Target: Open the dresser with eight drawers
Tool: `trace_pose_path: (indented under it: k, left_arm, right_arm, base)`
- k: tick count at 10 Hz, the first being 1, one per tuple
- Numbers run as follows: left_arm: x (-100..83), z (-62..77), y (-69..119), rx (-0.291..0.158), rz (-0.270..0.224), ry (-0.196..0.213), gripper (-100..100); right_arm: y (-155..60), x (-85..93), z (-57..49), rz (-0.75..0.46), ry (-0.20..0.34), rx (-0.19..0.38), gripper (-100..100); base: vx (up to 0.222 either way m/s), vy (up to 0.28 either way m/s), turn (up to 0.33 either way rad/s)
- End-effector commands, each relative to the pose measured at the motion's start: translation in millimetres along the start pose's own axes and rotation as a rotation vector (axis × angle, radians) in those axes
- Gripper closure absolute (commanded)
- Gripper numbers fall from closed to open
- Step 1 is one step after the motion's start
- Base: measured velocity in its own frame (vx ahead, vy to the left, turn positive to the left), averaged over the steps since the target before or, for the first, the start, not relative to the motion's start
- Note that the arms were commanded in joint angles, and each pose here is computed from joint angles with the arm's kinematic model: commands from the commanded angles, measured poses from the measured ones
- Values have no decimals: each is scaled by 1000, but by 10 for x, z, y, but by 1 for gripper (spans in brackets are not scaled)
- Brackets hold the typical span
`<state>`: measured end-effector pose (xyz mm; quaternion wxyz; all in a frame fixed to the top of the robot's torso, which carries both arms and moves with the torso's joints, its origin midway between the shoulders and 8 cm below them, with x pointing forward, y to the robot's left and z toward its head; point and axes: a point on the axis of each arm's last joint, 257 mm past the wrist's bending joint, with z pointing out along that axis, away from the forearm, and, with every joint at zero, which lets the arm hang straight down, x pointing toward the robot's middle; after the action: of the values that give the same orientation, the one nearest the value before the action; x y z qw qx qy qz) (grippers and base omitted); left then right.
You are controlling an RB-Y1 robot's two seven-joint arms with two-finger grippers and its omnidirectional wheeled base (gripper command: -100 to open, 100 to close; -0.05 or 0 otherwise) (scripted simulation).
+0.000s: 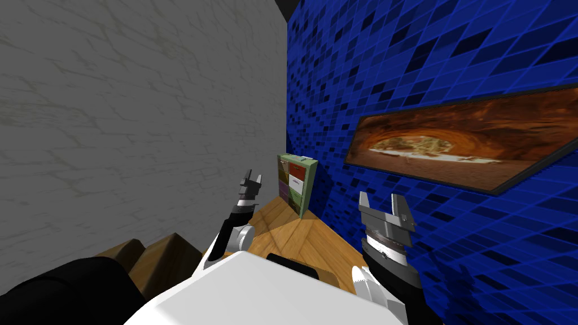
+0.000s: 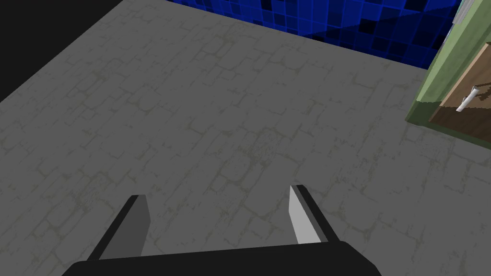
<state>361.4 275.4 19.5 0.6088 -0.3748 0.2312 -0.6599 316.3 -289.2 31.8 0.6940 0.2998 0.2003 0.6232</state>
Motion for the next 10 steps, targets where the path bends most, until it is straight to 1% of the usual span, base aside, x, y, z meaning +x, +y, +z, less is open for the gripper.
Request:
trace_pose_path:
  k: [1,9,10]
  left_arm:
    - [0,0,0,0,0,0,0]
    - [0,0,-2,0,0,0,0]
    - [61,4,27,-17,20,45,-100]
  right_arm:
    - [0,0,0,0,0,0,0]
    - [2,0,1,0,0,0,0]
    - [2,0,1,0,0,0,0]
  base:
    - [0,0,0]
    - [0,0,0]
    - [26,-2,-32]
